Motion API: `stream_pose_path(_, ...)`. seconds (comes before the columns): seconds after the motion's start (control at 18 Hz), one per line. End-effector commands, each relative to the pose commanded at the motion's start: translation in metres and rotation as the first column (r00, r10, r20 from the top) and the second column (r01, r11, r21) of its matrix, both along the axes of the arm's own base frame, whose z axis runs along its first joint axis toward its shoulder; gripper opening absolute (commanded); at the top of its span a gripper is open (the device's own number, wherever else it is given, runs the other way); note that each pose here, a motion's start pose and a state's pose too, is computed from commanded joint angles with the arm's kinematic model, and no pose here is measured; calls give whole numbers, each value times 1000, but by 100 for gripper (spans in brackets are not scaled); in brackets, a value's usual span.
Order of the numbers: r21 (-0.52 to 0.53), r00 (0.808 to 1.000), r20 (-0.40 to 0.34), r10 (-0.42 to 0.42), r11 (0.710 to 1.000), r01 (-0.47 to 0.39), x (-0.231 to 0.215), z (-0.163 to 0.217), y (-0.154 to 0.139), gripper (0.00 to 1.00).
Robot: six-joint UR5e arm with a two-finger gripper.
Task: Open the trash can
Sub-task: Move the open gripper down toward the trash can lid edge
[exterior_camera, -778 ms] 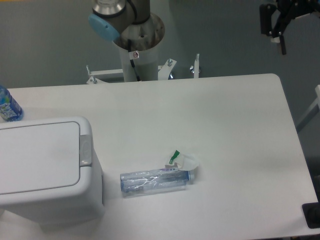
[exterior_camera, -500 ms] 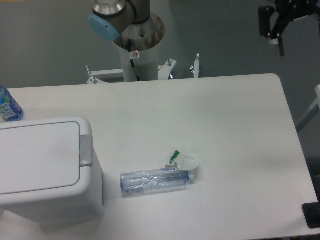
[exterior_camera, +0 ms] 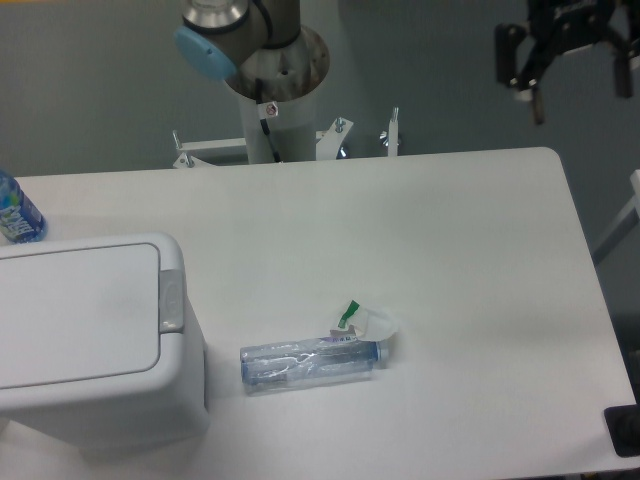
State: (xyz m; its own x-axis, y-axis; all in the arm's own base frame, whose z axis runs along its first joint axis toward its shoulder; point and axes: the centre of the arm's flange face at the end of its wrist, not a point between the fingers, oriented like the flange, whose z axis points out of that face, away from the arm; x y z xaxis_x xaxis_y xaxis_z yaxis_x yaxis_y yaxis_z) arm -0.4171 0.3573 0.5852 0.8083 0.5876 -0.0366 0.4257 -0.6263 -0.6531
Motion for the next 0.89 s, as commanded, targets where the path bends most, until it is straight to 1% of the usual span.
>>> stream_pose_path(0.11,21,999,41,10,1000,-11,8,-7,15,100)
stream_pose_path(0.22,33,995,91,-47,998,44,35,-19,57,100)
stream_pose_path(0.28,41,990,111,-85,996,81,54,-23,80,100)
stream_pose_path(0.33,50,984,137,-109,993,103,62,-29,97,100)
stream_pose_path(0.5,70,968,199,-150,988,138,65,-50,124,100)
stream_pose_path(0.67,69,952,210,-221,975,211,90,-59,159,100)
stream_pose_path(0.78,61,945,223,-240,971,233,93,-74,174,100)
stream_pose_path(0.89,66,940,215,-265,964,257,102,-80,186,100)
